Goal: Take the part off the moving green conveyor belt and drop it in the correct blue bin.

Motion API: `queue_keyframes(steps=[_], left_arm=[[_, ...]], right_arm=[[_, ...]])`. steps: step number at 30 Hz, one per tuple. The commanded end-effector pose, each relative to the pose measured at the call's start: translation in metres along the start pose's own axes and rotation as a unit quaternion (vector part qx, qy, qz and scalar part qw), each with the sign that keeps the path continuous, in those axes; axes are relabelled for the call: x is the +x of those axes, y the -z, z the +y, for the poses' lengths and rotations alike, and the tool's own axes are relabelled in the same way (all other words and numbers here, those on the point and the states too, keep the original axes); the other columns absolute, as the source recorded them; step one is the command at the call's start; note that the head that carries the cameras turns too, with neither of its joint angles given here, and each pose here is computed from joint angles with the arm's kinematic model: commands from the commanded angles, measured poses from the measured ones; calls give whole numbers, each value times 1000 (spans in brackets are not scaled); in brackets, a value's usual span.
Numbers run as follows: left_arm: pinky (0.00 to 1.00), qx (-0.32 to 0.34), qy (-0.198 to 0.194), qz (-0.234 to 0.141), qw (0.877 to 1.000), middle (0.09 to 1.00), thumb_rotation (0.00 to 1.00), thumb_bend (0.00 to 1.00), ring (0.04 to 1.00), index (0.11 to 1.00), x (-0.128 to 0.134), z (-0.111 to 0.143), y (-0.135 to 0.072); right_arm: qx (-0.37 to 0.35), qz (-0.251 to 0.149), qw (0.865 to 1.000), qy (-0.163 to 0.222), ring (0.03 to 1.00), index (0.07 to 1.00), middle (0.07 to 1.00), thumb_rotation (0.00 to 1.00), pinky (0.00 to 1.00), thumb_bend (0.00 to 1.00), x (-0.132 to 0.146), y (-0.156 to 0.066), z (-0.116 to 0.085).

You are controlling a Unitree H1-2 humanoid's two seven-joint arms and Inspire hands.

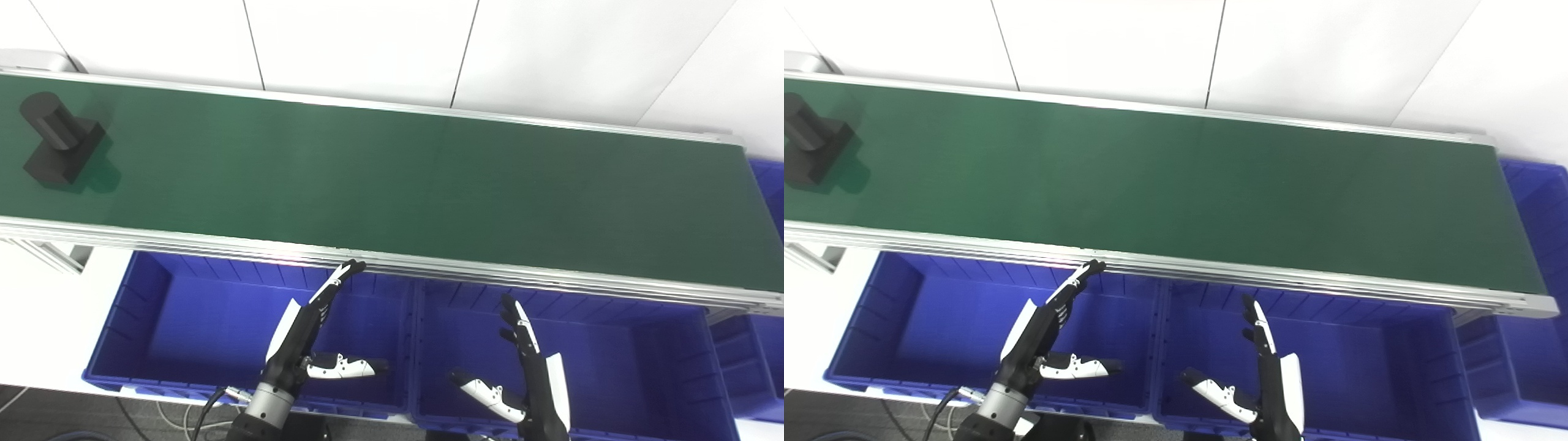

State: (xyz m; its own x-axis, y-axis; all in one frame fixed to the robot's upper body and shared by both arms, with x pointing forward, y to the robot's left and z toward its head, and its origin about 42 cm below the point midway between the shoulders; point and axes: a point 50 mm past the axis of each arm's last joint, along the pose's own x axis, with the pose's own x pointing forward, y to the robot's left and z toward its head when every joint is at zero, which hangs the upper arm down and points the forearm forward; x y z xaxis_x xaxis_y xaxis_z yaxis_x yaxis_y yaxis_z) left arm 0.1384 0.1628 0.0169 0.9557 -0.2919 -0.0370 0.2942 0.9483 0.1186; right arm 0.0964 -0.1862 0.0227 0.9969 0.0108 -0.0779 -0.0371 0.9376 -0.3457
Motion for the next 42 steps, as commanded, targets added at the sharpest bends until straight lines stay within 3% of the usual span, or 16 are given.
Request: queue_keyframes(steps=[1,15,34,39,42], left_arm=[[996,-4,-8,-32,999,969,130,738,984,888,5,3,-7],[979,-17,-13,-33,999,966,124,742,976,890,2,5,-8],[896,-9,-17,-26,999,955,219,752,940,893,-7,7,-8],[904,-3,-13,-23,1000,951,215,762,944,894,-7,3,-6],[851,5,-11,-19,1000,933,206,783,916,872,-7,0,-4]], right_arm=[[11,-34,999,13,910,938,937,546,830,836,4,-8,-1],[5,-32,999,11,904,944,934,558,816,839,5,-10,0],[10,-35,999,13,919,942,940,562,844,838,7,-13,2],[7,-48,999,16,918,940,938,538,860,824,6,-10,-1],[0,-64,998,25,886,944,930,515,806,811,5,-10,-4]])
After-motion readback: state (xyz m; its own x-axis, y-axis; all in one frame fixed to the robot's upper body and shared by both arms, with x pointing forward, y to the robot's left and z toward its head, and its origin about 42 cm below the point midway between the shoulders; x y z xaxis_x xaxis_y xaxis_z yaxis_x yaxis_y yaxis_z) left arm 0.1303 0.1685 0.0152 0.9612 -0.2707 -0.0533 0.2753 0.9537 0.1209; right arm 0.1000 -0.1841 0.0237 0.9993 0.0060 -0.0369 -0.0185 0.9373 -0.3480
